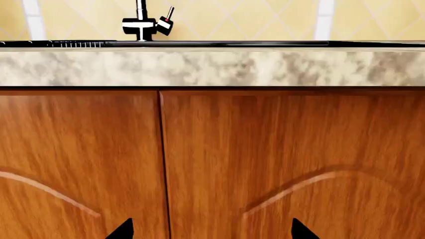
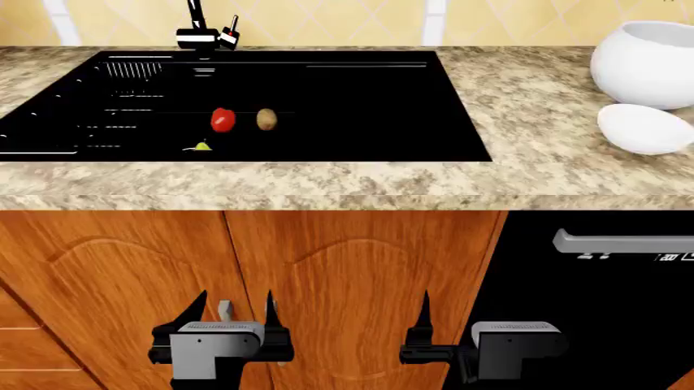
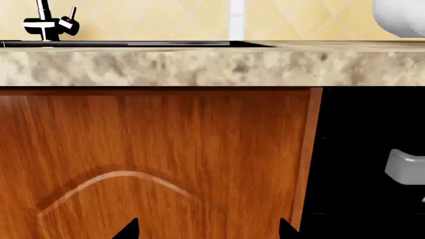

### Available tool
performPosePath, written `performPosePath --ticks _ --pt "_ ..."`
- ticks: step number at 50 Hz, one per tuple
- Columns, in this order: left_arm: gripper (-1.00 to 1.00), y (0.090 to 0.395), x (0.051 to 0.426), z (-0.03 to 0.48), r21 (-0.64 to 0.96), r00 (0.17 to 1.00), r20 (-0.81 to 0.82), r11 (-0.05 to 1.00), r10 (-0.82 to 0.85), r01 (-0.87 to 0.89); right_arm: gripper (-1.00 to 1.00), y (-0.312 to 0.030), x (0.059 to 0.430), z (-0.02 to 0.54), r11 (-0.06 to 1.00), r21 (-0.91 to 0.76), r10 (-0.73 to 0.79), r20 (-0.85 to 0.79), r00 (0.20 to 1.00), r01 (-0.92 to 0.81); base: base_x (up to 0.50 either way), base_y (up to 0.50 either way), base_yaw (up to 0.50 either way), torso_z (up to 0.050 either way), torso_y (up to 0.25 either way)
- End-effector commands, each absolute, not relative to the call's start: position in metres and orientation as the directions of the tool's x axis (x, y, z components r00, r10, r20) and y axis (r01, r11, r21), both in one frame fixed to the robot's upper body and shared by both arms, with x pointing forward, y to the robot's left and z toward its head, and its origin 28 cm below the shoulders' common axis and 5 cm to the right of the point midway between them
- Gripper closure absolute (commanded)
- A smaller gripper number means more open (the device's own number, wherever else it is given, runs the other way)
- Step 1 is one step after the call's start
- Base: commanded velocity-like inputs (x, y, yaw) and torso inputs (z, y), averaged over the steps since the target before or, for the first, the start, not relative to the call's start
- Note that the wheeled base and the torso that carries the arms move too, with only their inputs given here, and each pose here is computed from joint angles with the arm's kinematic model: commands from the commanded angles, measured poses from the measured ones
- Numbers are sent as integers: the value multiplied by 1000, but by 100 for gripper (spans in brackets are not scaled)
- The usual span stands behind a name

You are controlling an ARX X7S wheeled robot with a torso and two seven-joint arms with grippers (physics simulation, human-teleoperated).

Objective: Pick the pears and kiwis from the sink and place them in one bowl. Place the bell pepper in the other bowl. Then turn off the sink faucet.

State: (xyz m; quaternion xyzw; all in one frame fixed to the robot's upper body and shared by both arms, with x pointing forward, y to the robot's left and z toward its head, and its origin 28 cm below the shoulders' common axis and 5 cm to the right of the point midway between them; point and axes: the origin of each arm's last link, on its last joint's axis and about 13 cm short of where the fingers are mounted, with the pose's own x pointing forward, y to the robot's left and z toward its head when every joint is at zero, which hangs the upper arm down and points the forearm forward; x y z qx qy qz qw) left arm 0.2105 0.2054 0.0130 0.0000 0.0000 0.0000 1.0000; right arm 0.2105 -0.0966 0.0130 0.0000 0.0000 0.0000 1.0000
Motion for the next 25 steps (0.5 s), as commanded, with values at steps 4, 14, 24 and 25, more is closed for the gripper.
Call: performPosePath --ticks 4,14,24,25 --pt "-100 206 211 13 4 1000 18 1000 -8 8 -100 -96 214 13 1000 29 10 8 1000 -10 0 0 0 0 0" --pt "-100 210 209 16 -18 998 44 999 -47 48 -100 -92 215 16 1000 -9 12 12 1000 -11 0 300 0 40 0" --pt "-100 211 210 16 -10 999 35 999 -34 34 -100 -93 214 16 1000 4 23 23 999 -23 0 500 0 50 0" --pt "-100 211 210 16 -9 999 35 999 -33 33 -100 -92 214 16 1000 4 24 24 999 -24 0 500 0 50 0"
